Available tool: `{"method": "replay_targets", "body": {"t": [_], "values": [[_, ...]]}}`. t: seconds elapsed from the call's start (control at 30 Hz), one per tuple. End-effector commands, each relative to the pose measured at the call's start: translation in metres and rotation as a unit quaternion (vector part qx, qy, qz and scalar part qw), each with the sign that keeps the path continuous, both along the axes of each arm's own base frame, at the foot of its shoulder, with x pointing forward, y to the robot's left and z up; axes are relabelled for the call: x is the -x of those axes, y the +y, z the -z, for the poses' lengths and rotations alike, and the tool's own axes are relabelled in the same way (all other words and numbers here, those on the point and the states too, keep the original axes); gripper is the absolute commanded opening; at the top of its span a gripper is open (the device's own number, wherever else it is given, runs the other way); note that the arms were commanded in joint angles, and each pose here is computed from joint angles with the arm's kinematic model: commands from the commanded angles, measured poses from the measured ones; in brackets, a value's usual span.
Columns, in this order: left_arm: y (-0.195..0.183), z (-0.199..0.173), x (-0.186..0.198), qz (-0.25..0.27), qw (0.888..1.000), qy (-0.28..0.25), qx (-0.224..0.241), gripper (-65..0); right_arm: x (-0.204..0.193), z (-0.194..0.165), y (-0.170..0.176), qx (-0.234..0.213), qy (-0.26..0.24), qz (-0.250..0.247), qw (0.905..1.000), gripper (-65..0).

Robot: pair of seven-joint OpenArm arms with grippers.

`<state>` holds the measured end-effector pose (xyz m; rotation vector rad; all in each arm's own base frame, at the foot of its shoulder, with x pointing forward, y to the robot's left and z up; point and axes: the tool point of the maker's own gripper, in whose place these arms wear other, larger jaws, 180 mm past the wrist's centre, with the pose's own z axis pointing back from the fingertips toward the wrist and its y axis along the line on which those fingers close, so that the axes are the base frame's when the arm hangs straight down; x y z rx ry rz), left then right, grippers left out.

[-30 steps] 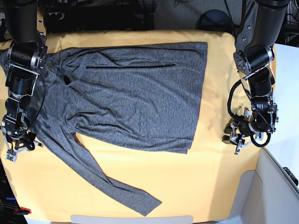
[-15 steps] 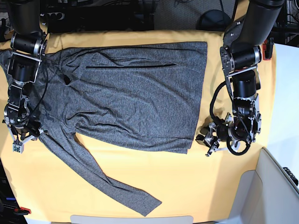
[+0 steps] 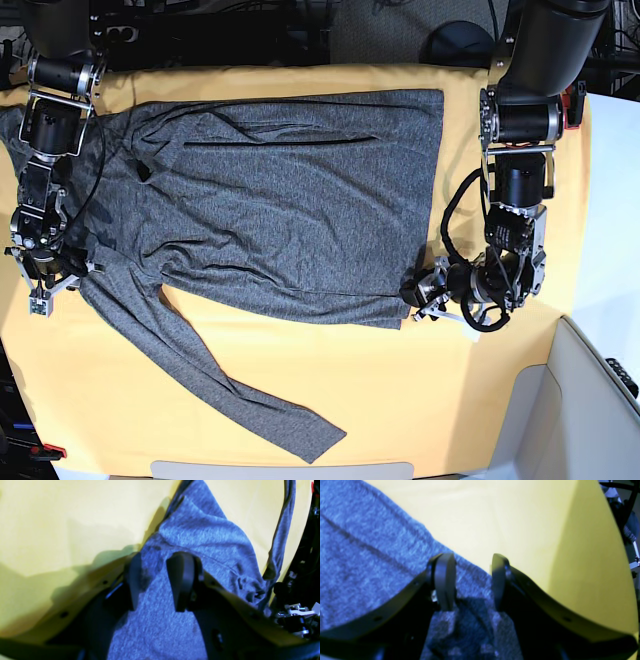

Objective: Fold the T-shirt properly
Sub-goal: 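Lower both grippers onto the shirt's side edges near the hem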

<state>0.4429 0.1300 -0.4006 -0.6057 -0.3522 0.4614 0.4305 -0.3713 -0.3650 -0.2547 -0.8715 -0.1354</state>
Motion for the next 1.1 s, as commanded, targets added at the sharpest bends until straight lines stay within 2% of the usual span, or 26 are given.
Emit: {"method": "replay_targets", "body": {"t": [0.0, 0.07, 0.33, 0.53, 0.83, 1.07], "values": [[0.013, -0.007, -0.007, -0.007, 1.000, -0.010, -0.016, -43.6, -0.013, -0.027, -0.010, 0.014, -0.036, 0.001, 0.9993, -40.7], [0.028, -0.009, -0.008, -0.016, 0.999, -0.012, -0.026, -43.6, -0.013, -0.027, -0.010, 0.014, -0.036, 0.001, 0.9993, -40.7], [0.045, -0.010, -0.008, -0.023, 0.999, -0.021, -0.042, -43.6, -0.016, -0.021, 0.003, 0.002, -0.036, -0.004, 0.9994, -40.7], [0.039, -0.010, -0.008, -0.008, 0.999, -0.030, -0.039, -43.6, -0.017, -0.016, 0.013, -0.007, -0.035, -0.008, 0.9993, -40.7], [0.005, -0.010, -0.011, 0.009, 0.999, -0.034, -0.015, -43.6, -0.018, -0.015, 0.015, -0.009, -0.035, -0.009, 0.9993, -40.7], [-0.003, -0.014, -0.014, 0.023, 0.999, -0.047, -0.011, -43.6, -0.014, -0.010, 0.016, -0.009, -0.029, -0.009, 0.9995, -40.7]]}}
